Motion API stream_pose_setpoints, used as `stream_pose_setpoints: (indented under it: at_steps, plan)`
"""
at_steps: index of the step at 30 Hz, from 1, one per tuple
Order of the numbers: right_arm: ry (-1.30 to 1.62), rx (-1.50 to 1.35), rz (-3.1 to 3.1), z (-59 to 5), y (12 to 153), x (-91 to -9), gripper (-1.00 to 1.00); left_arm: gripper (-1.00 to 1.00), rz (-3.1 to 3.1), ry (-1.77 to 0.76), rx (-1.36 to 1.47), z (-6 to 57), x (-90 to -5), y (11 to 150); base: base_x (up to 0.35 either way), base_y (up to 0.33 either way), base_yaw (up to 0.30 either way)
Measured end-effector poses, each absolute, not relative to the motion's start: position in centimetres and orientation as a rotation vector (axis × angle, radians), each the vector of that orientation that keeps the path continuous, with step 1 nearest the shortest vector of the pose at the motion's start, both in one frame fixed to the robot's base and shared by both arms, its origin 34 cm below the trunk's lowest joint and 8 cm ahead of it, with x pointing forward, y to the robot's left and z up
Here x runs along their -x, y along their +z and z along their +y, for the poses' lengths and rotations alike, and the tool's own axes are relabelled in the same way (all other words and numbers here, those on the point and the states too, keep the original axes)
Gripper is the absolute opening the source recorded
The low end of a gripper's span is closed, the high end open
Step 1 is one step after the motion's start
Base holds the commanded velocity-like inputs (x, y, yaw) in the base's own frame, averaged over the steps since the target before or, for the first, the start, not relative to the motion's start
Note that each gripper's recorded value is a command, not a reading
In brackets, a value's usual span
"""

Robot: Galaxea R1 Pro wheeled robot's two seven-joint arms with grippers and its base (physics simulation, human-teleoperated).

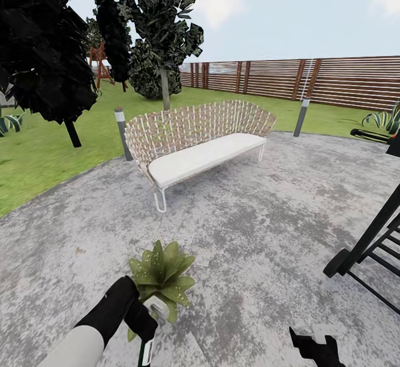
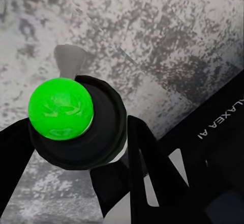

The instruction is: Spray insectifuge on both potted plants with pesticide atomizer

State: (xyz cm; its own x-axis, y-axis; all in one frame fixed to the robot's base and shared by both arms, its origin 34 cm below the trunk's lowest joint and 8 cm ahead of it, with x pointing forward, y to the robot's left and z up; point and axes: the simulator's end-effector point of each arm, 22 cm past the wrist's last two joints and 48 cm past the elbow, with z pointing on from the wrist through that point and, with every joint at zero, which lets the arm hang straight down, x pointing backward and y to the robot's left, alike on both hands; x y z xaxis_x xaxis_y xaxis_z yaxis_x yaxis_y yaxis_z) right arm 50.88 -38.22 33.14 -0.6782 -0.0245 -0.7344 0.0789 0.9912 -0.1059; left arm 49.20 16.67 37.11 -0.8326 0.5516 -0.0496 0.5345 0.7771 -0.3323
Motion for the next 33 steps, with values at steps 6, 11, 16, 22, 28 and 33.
stream_pose_setpoints:
  at_steps: [6,11,16,22,28,33]
  plan:
    - [-0.163,-0.038,2.31,-38.2,33.2,-50.9,1.0,-1.0,-2.944,0.453,0.887,17.5,-49.9,36.9,0.085,0.069,0.0]
    - [-0.164,-0.038,2.311,-38.3,33.1,-50.9,1.0,-1.0,-2.969,0.399,0.887,17.8,-50.6,36.7,0.035,0.029,0.0]
    - [-0.165,-0.038,2.308,-38.3,33.2,-50.9,1.0,-1.0,-2.967,0.379,0.899,18.0,-50.7,36.7,0.002,0.001,0.0]
    - [-0.166,-0.038,2.307,-38.3,33.2,-50.9,1.0,-1.0,-2.97,0.384,0.889,18.0,-50.6,36.6,0.0,0.0,0.0]
    - [-0.166,-0.037,2.315,-38.3,32.9,-50.7,1.0,-1.0,-2.96,0.379,0.888,18.2,-50.4,36.3,0.0,0.0,0.0]
    - [-0.166,-0.037,2.323,-38.3,32.6,-50.5,1.0,-1.0,-2.954,0.379,0.883,18.3,-50.3,36.0,0.0,0.0,0.0]
